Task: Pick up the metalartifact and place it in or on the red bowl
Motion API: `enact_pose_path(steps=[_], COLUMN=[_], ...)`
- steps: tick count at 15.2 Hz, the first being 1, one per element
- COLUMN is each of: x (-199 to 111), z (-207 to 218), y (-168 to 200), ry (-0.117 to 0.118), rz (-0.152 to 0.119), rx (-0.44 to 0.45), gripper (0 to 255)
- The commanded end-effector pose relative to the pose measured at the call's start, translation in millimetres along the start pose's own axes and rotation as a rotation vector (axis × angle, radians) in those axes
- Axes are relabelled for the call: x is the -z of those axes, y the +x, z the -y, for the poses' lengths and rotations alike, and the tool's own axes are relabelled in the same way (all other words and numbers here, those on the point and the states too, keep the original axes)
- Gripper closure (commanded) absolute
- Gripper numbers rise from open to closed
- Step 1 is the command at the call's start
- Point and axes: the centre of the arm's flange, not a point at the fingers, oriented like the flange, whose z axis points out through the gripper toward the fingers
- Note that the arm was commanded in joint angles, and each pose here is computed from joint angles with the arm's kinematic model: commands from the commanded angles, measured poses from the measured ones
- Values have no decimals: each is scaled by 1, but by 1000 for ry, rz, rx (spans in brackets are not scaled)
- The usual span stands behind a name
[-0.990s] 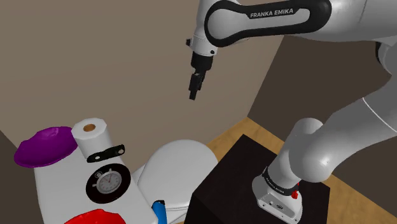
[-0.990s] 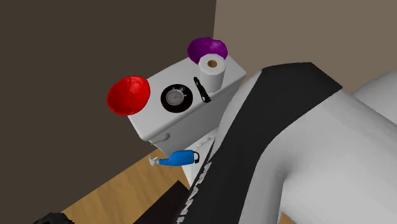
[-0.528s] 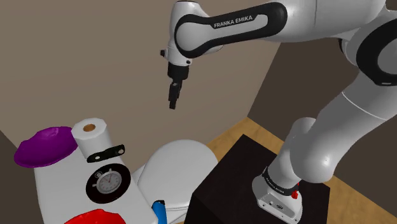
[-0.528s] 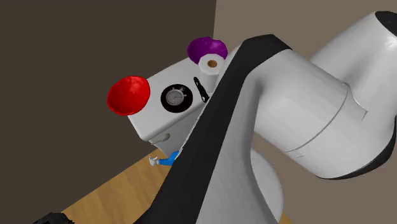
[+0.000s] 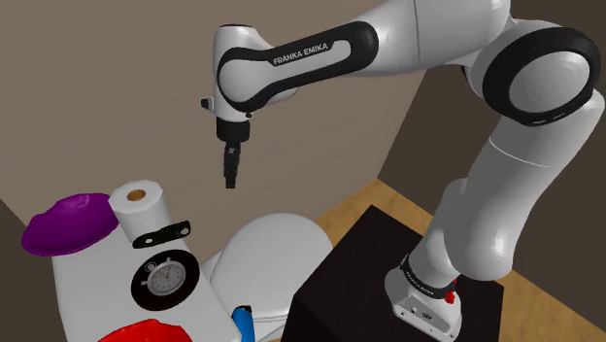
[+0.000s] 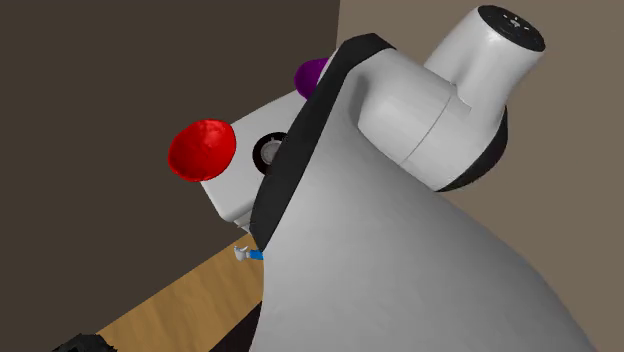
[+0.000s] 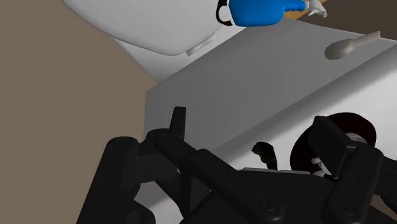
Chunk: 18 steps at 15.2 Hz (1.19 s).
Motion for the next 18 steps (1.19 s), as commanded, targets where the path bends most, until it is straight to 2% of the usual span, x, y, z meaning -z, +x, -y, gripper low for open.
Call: enact_pose_path(steps=[1, 12, 18], x=[-15, -88, -119], z=[4, 61, 64], y=[24, 130, 129], ry=[13, 81, 81], rz=[4, 26, 26], rx=[55, 340, 340], gripper=[0, 0, 0])
